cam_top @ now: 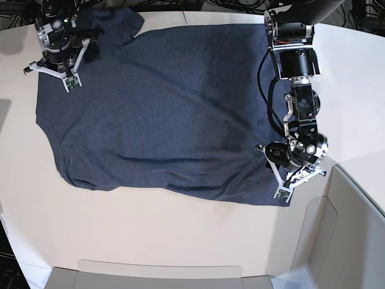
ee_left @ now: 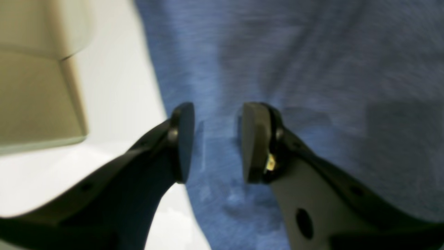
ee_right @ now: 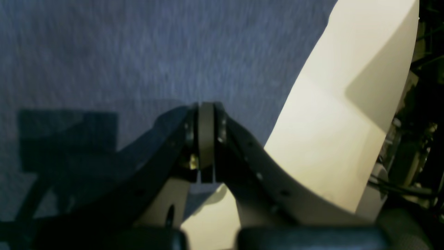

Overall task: Layout the t-shirt on the table in an organized manner, then fold the t-shirt properly
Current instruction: 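Release the shirt with the left gripper and press the hem flat, then grasp the shirt corners with both grippers near the collar and shoulder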

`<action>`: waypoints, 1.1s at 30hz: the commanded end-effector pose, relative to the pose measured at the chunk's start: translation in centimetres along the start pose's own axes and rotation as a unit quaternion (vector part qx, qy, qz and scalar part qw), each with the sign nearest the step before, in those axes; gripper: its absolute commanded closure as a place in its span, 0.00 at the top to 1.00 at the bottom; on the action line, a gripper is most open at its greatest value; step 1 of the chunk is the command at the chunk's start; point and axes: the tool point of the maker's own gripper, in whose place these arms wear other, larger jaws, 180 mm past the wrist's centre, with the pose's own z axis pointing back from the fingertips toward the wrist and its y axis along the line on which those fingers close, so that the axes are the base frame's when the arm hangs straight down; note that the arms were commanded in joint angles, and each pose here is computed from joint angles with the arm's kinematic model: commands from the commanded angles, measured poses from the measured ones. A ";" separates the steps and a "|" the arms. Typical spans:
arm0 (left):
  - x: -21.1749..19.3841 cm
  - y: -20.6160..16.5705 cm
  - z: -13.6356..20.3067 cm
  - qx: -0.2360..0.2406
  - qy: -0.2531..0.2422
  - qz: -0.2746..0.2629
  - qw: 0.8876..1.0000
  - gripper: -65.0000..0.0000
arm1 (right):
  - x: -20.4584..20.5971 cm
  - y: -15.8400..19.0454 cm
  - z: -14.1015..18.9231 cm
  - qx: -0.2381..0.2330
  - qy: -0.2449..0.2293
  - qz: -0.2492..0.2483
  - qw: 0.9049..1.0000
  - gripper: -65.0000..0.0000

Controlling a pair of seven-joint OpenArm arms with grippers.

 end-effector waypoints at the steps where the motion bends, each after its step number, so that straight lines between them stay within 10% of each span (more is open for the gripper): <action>1: 1.5 1.0 1.1 0.014 -0.027 0.007 1.000 0.36 | 1.2 -0.7 0.3 -0.014 -0.019 -0.003 1.000 0.00; 14: -6.0 -0.8 8.8 0.028 0.017 -0.007 0.999 0.31 | 3.7 -0.6 0.1 -0.015 -0.047 -0.045 0.998 0.00; 24: -10.6 -3.0 9.3 0.005 0.040 -0.016 0.999 0.31 | 0.1 -10.3 1.2 -0.136 -0.024 -0.152 0.979 0.00; 33: -10.9 -4.1 9.3 -0.011 0.039 -0.007 0.999 0.31 | -6.1 -9.3 3.3 -0.004 0.010 -0.284 0.959 0.00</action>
